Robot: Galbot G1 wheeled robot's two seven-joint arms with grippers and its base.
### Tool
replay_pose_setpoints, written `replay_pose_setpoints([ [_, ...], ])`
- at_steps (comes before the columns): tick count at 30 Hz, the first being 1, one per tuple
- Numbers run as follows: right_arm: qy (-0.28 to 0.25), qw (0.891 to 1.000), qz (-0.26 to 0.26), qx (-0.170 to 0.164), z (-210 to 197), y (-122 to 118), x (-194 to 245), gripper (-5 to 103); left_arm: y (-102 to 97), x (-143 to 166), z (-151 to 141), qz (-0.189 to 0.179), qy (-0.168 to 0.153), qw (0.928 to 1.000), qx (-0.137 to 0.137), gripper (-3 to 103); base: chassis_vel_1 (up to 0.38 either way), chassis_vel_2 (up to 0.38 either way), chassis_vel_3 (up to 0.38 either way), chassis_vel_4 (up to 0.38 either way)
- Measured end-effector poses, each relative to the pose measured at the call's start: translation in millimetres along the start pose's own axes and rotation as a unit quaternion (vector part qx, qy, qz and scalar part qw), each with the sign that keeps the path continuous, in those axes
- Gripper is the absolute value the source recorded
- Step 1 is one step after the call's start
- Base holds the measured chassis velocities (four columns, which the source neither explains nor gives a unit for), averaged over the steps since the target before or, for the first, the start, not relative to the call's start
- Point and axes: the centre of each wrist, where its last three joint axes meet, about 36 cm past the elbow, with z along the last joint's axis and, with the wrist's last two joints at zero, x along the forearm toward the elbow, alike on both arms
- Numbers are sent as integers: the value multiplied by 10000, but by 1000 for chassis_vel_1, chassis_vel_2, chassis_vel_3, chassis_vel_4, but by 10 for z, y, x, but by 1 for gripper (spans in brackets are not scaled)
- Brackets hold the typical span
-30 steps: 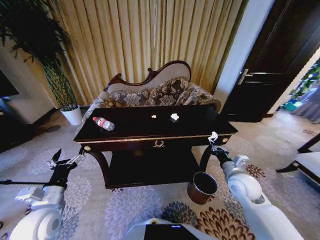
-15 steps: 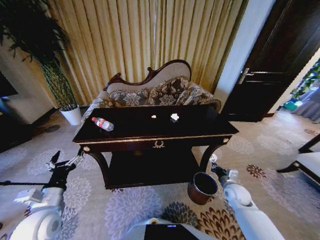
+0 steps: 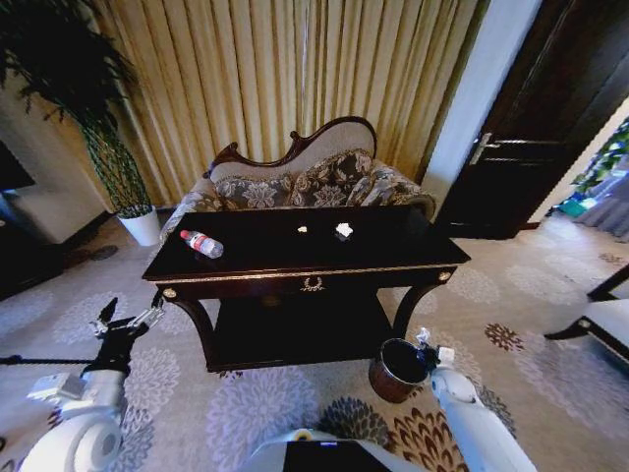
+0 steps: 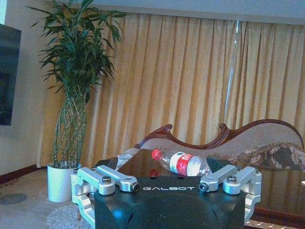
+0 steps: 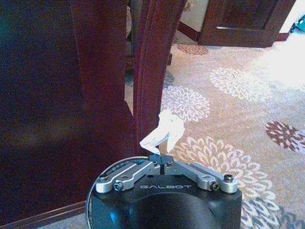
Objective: Move to the front of the table and place the trash on the table into the trash bin.
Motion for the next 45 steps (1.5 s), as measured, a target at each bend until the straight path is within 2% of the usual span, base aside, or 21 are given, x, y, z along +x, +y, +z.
replay_pose_setpoints([
  [5,51,10000,26,4,7,-26,7,4,5,-1,4,0,8,10000,-3,100,0,0,0,0],
  [6,44,10000,36,4,-4,-38,10,15,4,-1,6,4,10,10000,-3,100,0,0,0,0],
  [7,44,10000,36,4,-4,-38,10,15,4,-1,6,4,10,10000,-3,100,0,0,0,0],
  [10,21,10000,34,5,-12,-41,23,31,-4,9,18,11,31,10000,9,100,0,0,0,0],
  [12,5,10000,33,6,-14,-40,27,31,-4,11,19,13,35,10000,8,100,0,0,0,0],
  [15,-44,10000,21,9,-31,-35,46,47,-2,12,21,18,42,10000,2,100,0,0,0,0],
  [16,-44,10000,21,9,-31,-35,46,47,-2,12,21,18,42,10000,2,100,0,0,0,0],
  [18,-77,10000,17,16,-37,-42,59,58,-2,13,22,21,42,10000,4,100,0,0,0,0],
  [19,-77,10000,17,16,-37,-42,59,58,-2,13,22,21,42,10000,4,100,0,0,0,0],
  [22,-101,9999,8,15,-44,-49,78,75,-2,17,26,22,45,10000,13,100,0,0,0,0],
  [23,-101,9999,8,15,-44,-49,78,75,-2,17,26,22,45,10000,13,100,0,0,0,0],
  [24,-115,9999,3,15,-51,-50,84,80,0,19,29,19,48,10000,14,100,0,0,0,0],
  [27,-136,9999,-8,11,-65,-45,92,85,1,21,30,17,51,10000,13,100,0,0,0,0],
  [30,-162,9999,-15,-2,-83,-38,98,99,3,26,32,17,58,10000,10,100,0,0,0,0],
  [39,-207,9997,-38,-77,-121,-17,103,100,6,25,29,15,48,10000,6,100,0,0,0,0],
  [45,-305,9995,14,-83,-206,-91,116,100,15,34,30,4,49,10000,-6,100,0,0,0,0],
])
